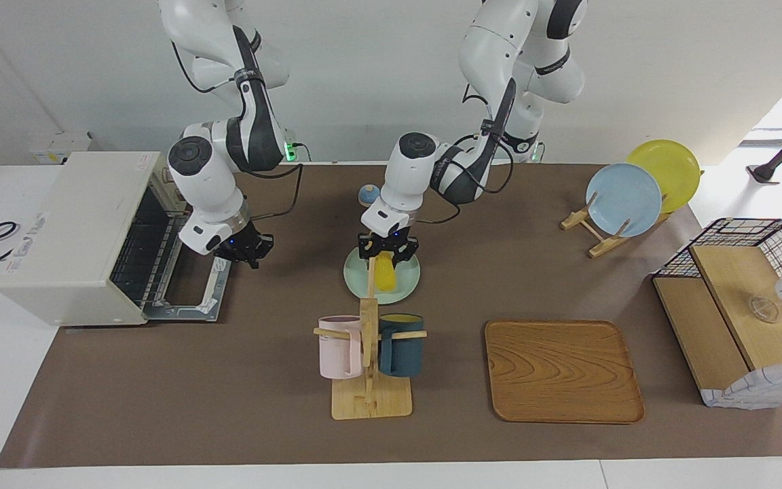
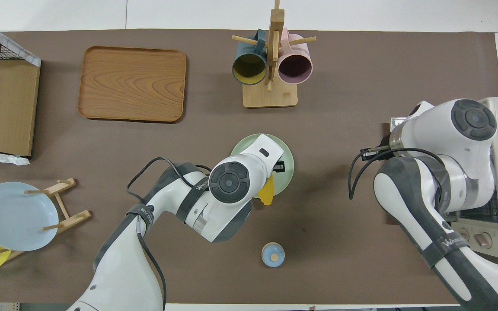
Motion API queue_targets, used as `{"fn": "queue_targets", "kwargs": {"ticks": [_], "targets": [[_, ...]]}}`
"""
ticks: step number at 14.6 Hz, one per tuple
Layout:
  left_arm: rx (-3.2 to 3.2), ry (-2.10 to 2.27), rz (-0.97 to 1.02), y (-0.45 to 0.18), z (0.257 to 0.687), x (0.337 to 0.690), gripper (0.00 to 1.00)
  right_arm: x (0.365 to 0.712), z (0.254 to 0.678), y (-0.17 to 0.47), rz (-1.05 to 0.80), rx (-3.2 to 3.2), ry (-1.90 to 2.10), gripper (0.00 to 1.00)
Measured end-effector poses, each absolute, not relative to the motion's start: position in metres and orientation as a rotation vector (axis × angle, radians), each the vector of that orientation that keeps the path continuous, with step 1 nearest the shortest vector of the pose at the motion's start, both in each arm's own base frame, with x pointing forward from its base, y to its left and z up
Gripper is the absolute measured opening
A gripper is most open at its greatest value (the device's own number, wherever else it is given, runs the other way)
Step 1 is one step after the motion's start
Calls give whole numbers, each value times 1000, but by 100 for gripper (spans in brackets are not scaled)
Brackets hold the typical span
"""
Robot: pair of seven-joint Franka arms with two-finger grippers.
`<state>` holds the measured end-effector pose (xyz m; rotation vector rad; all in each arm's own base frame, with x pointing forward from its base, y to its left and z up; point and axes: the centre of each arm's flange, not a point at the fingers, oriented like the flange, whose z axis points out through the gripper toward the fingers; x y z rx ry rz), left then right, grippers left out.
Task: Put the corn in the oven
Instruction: 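Carry the corn over the green plate with the left gripper and lower it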
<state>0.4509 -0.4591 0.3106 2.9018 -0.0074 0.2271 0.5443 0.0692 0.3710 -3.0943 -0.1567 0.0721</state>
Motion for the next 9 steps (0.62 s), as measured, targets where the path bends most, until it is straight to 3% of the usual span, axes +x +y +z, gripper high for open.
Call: {"fn": "queue_targets", "kwargs": {"ticks": [1, 2, 4, 5, 6, 9], "targets": [[2902, -8, 227, -459, 311, 451, 57, 547, 378, 70, 78, -3095, -140, 14], [2903, -9, 226, -459, 311, 451, 62, 550, 385, 70, 83, -3095, -128, 14], [2907, -8, 221, -458, 311, 451, 84, 551, 392, 71, 97, -3095, -126, 29], [2909, -6, 220, -457, 313, 452, 95, 552, 394, 73, 100, -3095, -125, 41], [2914, 3, 219, -453, 322, 456, 100, 552, 397, 84, 98, -3097, -99, 44], [2946, 56, 186, -416, 366, 480, 100, 550, 419, 150, 73, -3102, 3, 43]]}}
